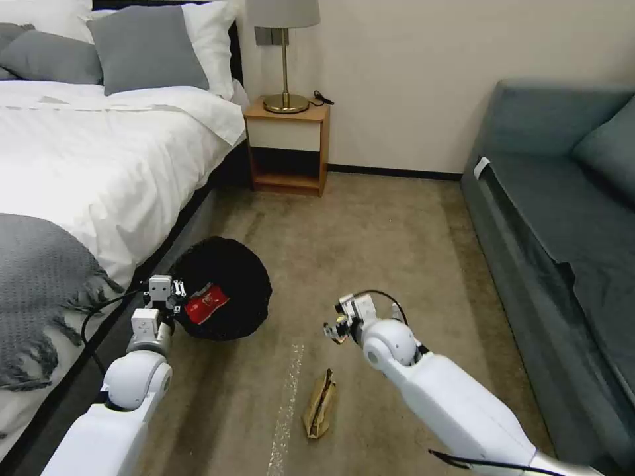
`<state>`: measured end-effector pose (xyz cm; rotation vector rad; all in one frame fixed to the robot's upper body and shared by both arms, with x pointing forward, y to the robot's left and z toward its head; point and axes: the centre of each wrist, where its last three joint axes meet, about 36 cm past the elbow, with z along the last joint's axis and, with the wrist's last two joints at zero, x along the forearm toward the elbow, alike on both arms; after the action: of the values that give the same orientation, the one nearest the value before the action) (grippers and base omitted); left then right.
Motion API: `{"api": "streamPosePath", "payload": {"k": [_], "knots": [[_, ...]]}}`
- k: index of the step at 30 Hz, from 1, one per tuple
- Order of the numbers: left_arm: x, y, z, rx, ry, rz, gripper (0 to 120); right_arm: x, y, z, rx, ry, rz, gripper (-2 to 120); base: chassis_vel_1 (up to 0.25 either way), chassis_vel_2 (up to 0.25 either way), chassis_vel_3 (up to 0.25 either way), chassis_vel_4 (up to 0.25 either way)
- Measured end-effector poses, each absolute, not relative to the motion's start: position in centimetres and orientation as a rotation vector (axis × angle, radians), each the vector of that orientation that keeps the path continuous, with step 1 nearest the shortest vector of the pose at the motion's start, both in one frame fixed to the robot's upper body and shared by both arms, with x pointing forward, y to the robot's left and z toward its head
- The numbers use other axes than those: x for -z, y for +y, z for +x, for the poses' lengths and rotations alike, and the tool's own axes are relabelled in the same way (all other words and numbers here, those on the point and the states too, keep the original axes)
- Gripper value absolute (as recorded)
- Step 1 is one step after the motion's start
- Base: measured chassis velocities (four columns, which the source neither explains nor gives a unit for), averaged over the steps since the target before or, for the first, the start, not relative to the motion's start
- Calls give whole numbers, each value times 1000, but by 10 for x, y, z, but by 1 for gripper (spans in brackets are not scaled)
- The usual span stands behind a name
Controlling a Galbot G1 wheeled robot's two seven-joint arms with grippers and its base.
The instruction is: Pick up the trash bin, then pick up the garbage on the floor and place it into the trash bin.
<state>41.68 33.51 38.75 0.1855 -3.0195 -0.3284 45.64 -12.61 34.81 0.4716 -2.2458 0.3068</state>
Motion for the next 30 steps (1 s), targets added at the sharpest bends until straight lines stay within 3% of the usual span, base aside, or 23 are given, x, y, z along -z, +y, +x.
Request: {"api": "streamPosePath", "payload": {"k": [10,30], "knots": [[-396,320,408,289,-3031,146,4,-313,-97,427,-295,-2155,574,100,0,0,0,0],[-384,334,406,294,-3008,177,4,-265,-79,427,-325,-2056,572,98,0,0,0,0]]}}
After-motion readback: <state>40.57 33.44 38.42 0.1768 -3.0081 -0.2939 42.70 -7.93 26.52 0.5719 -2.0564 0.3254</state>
